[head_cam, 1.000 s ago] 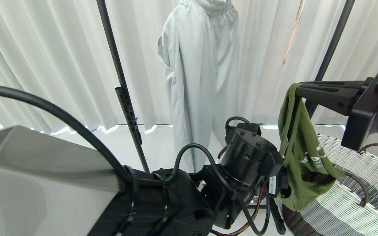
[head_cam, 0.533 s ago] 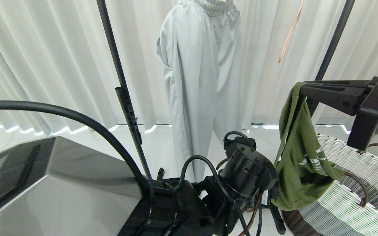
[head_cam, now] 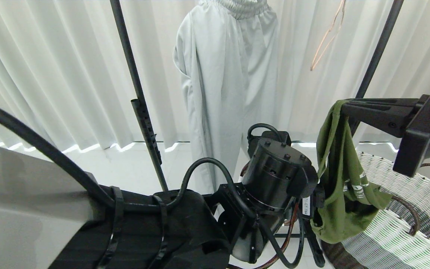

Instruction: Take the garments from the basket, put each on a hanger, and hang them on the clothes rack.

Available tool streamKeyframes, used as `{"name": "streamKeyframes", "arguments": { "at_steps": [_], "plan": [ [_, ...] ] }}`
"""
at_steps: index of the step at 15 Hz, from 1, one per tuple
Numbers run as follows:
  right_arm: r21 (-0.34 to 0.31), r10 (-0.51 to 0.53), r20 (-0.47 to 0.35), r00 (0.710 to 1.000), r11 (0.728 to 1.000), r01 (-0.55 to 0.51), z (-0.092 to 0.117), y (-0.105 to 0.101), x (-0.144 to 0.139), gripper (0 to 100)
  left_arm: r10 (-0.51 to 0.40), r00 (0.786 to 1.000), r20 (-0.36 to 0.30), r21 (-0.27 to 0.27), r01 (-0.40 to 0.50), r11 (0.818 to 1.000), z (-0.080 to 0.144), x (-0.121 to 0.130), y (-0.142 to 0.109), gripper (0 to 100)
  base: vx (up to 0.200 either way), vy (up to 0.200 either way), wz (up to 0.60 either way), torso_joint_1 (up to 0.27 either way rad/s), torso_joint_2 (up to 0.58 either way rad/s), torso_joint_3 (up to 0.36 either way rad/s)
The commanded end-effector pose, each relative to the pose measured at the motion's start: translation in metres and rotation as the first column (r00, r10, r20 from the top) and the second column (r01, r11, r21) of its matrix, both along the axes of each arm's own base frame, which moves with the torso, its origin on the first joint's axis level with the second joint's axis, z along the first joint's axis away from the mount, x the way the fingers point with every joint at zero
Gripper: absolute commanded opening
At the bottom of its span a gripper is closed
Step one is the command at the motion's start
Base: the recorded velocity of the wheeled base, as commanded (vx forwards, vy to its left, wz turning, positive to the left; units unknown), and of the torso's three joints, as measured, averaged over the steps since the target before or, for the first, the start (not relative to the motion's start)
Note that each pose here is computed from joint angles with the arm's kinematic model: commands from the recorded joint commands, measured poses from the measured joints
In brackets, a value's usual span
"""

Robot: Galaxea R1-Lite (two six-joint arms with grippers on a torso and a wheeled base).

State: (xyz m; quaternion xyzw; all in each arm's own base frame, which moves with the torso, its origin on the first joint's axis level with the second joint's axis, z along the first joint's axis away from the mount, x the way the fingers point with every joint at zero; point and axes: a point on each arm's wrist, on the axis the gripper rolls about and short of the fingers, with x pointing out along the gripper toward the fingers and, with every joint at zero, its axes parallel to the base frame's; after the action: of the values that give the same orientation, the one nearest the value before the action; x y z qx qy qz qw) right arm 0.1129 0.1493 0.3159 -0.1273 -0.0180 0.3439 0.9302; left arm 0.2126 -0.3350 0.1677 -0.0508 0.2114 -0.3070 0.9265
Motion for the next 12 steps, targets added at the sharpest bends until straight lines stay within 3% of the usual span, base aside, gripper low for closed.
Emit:
{"name": "streamKeyframes", "arguments": {
  "at_steps": [1,4,12],
  "plan": [
    [0.004,0.001,0.004,1.0,1.0,-0.001,0.001,-0.001,-0.001,0,0.006,1.0,-0.012,0.022,-0.006,1.0,-0.009,0.003,-0.001,100,0.0,0.0,0.0,0.0,0.0,0.0],
    [0.01,-0.001,0.008,1.0,1.0,0.001,0.003,-0.003,-0.003,0,0.005,0.998,-0.061,0.106,0.001,0.994,-0.041,0.002,-0.003,100,0.0,0.0,0.0,0.0,0.0,0.0],
    [0.024,-0.002,0.018,1.0,1.0,0.002,0.006,-0.009,-0.006,0,-0.001,0.995,-0.1,0.167,0.018,0.986,-0.059,-0.009,0.005,100,0.0,0.0,0.0,0.0,0.0,0.0]
  ]
}}
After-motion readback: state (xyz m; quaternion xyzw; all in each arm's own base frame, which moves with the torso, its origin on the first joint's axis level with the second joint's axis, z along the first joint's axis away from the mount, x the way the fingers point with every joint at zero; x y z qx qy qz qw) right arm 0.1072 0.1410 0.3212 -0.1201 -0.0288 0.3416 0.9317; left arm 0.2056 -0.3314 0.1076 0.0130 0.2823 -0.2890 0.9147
